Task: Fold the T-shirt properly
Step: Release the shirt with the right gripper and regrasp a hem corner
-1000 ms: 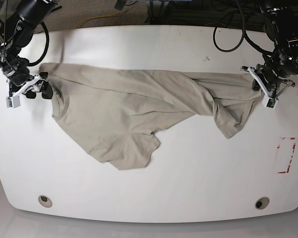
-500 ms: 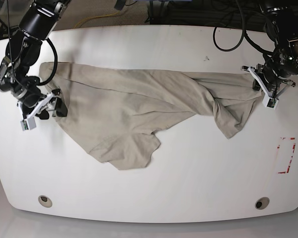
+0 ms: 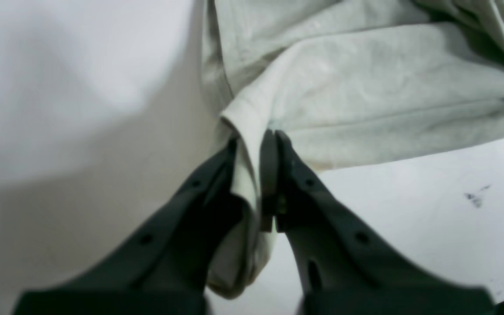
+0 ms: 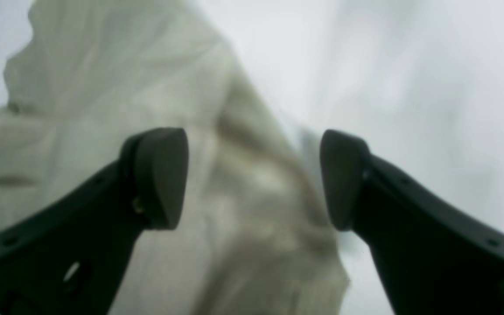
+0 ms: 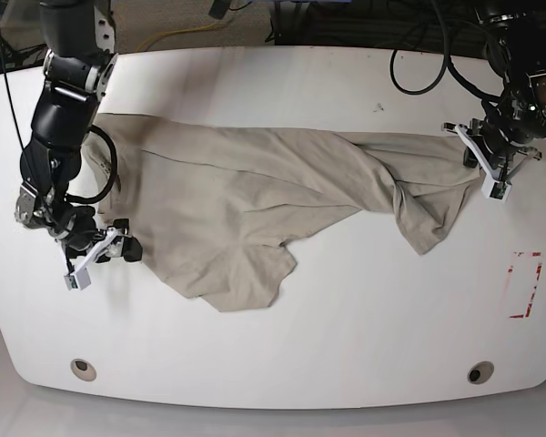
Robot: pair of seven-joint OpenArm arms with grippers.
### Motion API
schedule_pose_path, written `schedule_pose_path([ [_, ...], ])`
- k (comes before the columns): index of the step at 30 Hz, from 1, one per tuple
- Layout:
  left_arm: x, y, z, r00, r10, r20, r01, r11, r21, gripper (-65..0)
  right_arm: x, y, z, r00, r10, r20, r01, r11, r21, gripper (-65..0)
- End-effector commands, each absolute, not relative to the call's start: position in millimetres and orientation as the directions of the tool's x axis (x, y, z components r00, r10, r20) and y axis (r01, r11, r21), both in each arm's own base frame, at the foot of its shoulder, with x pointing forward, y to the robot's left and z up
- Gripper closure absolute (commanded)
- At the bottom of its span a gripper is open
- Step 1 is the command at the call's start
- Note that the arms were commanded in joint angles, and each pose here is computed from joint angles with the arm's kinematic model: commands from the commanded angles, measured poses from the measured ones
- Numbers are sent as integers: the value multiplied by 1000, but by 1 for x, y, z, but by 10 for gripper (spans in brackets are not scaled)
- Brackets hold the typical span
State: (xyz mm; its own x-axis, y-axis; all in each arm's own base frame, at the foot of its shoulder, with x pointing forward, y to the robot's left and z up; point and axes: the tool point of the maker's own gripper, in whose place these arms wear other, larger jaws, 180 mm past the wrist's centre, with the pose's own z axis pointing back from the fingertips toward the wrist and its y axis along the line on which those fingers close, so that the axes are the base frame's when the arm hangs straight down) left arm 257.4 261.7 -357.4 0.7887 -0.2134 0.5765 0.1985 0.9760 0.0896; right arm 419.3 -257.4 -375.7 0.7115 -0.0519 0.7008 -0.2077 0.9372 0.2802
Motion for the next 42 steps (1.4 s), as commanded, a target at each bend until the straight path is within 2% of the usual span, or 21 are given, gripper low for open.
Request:
schedule_pose_path([
  [1,265,264,-346,762,-225,607,201,973,109,0,449,-270,-346,630,-91,771,-212,935,283,-453],
  [9,274,263,-338,746,-226,627,199,973,115,0,469,-264,-363,616,-114,779,-211,929,303,-457],
  [21,275,266,-337,744,-226,629,194,974,119,0,445,-261,-401,657,-128,743,-185,928,323,-453],
  [26,275,266,-336,744,-227,629,195,973,121,0,433,-244,-420,680,-129,721,-193,918,346,-453],
  [31,283,266,-330,728,-226,647,191,974,124,0,423,-206,-431,708,-30,705,-285,902,324,-453],
  [35,287,266,-327,721,-227,655,190,973,128,0,423,-191,-421,689,24,724,-343,891,298,-450],
  [38,288,266,-326,719,-227,657,190,973,128,0,424,-189,-420,688,31,725,-351,889,296,-390],
  [42,293,267,-322,711,-225,667,187,974,129,0,426,-189,-418,684,31,729,-353,888,293,-182],
])
